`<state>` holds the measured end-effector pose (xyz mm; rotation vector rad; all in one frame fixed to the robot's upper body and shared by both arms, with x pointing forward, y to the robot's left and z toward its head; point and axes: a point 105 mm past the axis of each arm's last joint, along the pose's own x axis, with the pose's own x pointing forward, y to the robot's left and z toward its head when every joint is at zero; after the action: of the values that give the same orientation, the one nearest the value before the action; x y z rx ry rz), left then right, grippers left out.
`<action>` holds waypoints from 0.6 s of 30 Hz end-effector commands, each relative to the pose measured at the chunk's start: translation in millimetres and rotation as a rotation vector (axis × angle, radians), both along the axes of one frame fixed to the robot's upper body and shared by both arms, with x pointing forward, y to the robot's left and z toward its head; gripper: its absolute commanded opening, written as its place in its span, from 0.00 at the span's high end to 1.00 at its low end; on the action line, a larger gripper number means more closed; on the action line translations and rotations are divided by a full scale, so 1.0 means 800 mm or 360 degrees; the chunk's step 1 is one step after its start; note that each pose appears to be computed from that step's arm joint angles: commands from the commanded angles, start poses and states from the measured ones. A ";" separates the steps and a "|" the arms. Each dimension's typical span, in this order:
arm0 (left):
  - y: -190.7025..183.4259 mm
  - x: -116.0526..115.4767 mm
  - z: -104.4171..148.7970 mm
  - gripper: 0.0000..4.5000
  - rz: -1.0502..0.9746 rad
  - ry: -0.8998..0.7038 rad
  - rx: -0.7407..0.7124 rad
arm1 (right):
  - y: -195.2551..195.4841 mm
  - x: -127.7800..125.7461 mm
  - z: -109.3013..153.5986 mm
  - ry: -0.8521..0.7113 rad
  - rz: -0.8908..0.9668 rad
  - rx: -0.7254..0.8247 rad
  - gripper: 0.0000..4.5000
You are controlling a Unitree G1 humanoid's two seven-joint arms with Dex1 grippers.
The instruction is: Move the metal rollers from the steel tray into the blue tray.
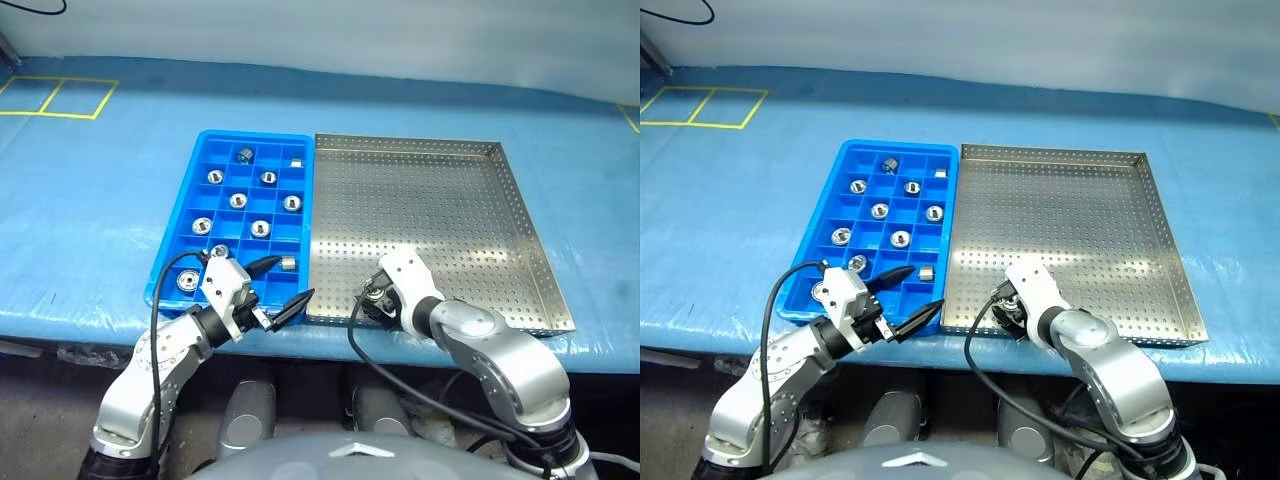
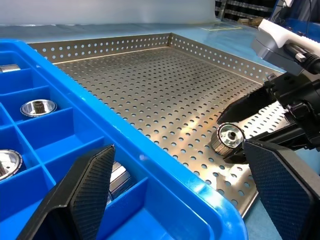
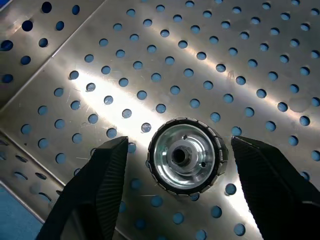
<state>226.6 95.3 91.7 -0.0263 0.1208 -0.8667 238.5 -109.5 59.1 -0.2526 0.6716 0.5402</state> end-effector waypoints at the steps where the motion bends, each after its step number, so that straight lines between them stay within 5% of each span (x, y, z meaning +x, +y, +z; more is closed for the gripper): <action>1: -0.004 -0.003 0.009 0.00 -0.0010 -0.0041 -0.0027 | 0.001 0.007 0.012 -0.0074 0.0004 0.0005 0.50; 3: -0.002 -0.003 0.009 0.00 0.0009 -0.0047 -0.0028 | 0.000 0.012 0.021 -0.0118 0.0004 0.0004 0.58; 13: 0.026 -0.005 0.014 0.00 0.0197 -0.0093 -0.0001 | 0.048 0.056 0.095 -0.0515 0.0137 0.0169 0.58; 18: 0.040 -0.016 0.015 0.00 0.0313 -0.0095 0.0017 | 0.099 0.064 0.103 -0.0547 0.0342 0.0291 0.58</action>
<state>216.9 127.2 86.6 -0.0256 0.1367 -0.6792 290.0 -44.4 132.7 -0.2407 0.3182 0.6845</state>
